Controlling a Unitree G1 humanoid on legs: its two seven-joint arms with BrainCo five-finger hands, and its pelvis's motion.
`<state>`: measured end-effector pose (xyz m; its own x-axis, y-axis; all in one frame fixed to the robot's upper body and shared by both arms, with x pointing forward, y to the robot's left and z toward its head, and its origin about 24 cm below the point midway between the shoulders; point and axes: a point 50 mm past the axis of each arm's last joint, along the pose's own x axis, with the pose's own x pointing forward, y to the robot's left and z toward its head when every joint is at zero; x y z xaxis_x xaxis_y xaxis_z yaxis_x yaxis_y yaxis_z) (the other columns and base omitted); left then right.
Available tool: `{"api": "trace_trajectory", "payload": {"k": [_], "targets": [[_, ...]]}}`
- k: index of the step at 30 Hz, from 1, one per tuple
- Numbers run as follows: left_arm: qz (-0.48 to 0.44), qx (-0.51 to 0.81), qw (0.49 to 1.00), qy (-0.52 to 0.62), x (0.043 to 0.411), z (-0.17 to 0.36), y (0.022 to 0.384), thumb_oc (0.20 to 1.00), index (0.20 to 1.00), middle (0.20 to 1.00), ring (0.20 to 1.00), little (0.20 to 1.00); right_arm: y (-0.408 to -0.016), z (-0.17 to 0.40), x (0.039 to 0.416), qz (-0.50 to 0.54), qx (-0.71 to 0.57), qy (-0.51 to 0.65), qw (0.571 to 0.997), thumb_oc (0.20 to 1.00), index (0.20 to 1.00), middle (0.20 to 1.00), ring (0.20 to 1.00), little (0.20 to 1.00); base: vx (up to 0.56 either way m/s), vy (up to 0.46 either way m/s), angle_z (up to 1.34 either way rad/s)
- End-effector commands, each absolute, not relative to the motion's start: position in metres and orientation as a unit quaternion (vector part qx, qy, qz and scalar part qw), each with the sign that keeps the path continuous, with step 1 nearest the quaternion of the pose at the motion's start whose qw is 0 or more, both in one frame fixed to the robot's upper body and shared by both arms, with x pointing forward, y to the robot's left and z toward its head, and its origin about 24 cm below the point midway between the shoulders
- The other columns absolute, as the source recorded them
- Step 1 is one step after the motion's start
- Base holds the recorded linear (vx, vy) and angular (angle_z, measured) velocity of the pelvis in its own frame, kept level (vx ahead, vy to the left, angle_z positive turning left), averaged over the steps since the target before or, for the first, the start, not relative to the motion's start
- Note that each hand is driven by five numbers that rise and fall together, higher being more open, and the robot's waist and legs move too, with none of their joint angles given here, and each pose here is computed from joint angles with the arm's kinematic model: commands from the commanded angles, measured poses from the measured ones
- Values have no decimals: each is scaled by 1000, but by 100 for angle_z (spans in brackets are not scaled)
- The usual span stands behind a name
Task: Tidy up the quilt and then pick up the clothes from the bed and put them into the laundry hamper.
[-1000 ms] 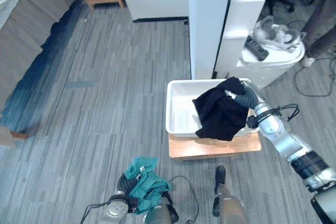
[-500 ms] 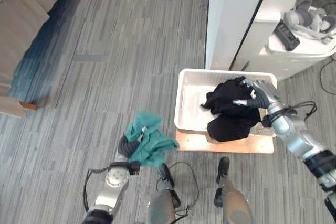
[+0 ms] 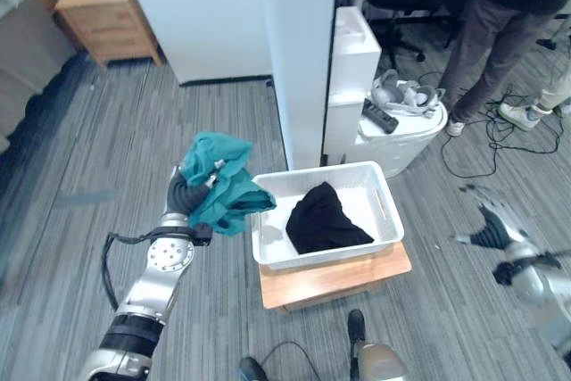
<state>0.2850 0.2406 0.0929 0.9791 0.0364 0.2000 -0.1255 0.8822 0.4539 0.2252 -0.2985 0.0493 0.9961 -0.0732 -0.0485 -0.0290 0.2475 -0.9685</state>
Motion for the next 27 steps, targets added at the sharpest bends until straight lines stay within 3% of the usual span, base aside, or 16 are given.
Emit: {"api": "trace_trajectory", "payload": {"k": [1, 12, 18, 19, 27], "targets": [[48, 301, 941, -149, 298, 119, 240, 200, 200, 200, 200, 200, -291, 60, 230, -15, -616, 2, 788, 1000, 1000, 1000, 1000, 1000, 8, -15, -26], [-12, 392, 914, -103, 308, 89, 208, 200, 200, 200, 200, 200, -285, 49, 235, -29, -595, 16, 803, 1000, 1000, 1000, 1000, 1000, -51, 29, -25], [-4, 451, 891, -53, 318, 67, 216, 200, 200, 200, 200, 200, -278, 32, 238, -14, -594, 34, 804, 1000, 1000, 1000, 1000, 1000, -33, -7, -18], [9, 456, 889, -41, 320, 65, 222, 1000, 1000, 1000, 1000, 1000, -277, 26, 237, -10, -593, 39, 804, 1000, 1000, 1000, 1000, 1000, -24, -17, -7], [82, 405, 910, -16, 314, 58, 245, 1000, 1000, 1000, 1000, 1000, -269, -5, 218, 32, -574, 88, 814, 1000, 1000, 1000, 1000, 1000, 9, -13, -4]]}}
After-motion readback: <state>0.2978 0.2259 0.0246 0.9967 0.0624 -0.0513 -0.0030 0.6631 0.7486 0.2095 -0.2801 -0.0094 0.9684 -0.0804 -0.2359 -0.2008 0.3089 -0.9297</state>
